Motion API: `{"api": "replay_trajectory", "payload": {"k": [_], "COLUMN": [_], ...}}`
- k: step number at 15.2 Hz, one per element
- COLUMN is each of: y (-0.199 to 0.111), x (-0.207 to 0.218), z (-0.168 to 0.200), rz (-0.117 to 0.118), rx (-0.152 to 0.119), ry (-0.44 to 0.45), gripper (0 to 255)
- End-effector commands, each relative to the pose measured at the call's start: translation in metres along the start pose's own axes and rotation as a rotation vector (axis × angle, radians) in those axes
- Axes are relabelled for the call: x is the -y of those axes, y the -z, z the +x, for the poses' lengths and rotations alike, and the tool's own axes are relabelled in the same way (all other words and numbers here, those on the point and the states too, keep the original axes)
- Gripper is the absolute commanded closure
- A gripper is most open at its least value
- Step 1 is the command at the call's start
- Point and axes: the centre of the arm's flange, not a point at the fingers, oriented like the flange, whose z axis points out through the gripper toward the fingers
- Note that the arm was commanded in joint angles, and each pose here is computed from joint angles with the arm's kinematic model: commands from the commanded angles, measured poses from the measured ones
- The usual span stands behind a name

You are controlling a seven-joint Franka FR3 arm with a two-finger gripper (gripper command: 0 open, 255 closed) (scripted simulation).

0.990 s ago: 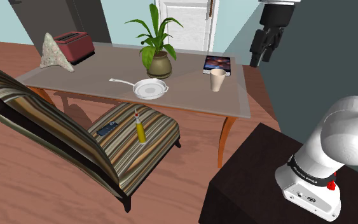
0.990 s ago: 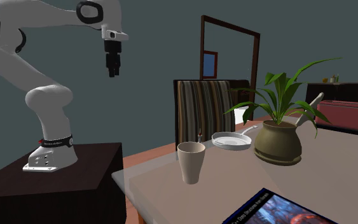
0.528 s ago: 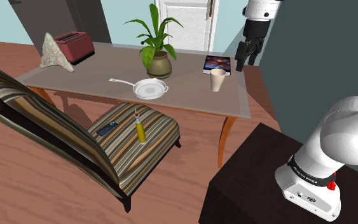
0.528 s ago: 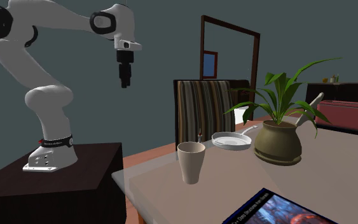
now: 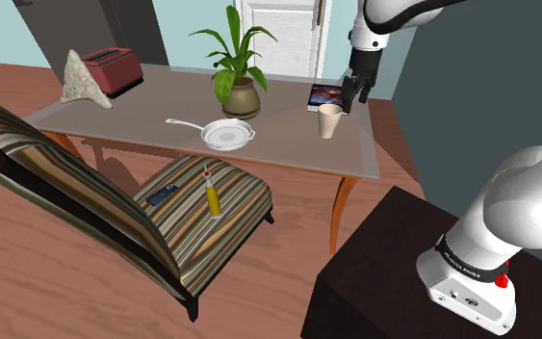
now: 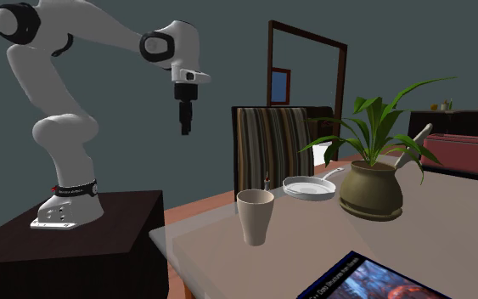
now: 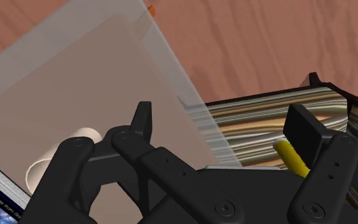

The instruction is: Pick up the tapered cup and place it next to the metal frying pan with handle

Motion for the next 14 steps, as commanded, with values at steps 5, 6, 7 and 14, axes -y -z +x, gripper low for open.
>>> {"api": "replay_trajectory", "payload": {"k": [5, 6, 7, 14], "y": [-0.038, -0.044, -0.051, -0.092], "x": [-0.035, -0.042, -0.048, -0.093], "z": [0.054, 0.063, 0.072, 0.136], "rz": [-0.041, -0.047, -0.054, -0.101], "rx": [-0.005, -0.005, -0.006, -0.010], "ry": [0.014, 0.016, 0.019, 0.034], "gripper": [0, 0, 0, 0]}}
